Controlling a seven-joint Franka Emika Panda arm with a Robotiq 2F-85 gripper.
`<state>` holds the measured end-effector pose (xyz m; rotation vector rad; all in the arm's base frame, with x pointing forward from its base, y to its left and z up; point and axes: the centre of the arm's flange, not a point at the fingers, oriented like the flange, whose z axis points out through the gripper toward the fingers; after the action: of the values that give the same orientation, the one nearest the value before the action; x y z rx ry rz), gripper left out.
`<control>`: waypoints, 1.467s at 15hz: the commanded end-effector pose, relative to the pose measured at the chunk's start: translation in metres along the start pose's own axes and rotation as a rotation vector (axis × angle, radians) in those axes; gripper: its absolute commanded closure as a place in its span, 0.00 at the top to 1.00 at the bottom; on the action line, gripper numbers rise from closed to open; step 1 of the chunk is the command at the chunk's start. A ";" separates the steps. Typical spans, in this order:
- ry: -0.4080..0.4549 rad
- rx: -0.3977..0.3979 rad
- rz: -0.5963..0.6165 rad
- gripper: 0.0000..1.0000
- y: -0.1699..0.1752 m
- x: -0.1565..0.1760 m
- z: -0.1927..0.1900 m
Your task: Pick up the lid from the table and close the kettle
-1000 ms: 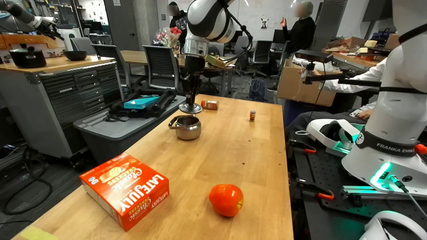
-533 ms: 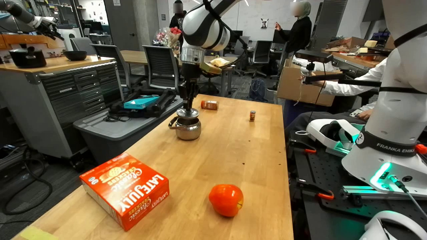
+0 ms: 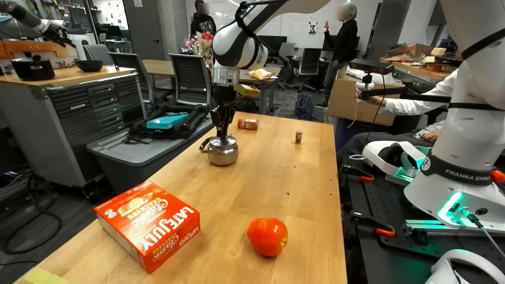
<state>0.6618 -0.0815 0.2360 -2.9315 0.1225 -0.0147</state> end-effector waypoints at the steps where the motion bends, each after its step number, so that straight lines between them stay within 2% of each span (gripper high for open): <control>1: -0.003 0.012 0.019 0.07 0.006 0.016 0.003; 7: -0.019 0.011 0.022 0.07 0.011 0.013 0.009; 8: -0.031 0.013 0.020 0.16 0.011 0.011 0.010; 9: -0.039 0.012 0.018 0.53 0.011 0.010 0.010; 11: -0.058 0.024 0.005 0.60 0.006 0.003 0.006; 16: -0.049 0.034 -0.090 0.99 -0.022 -0.025 -0.019; 22: -0.081 -0.020 -0.197 1.00 -0.055 -0.077 -0.059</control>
<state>0.6311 -0.0457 0.2707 -2.9216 -0.0919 0.0660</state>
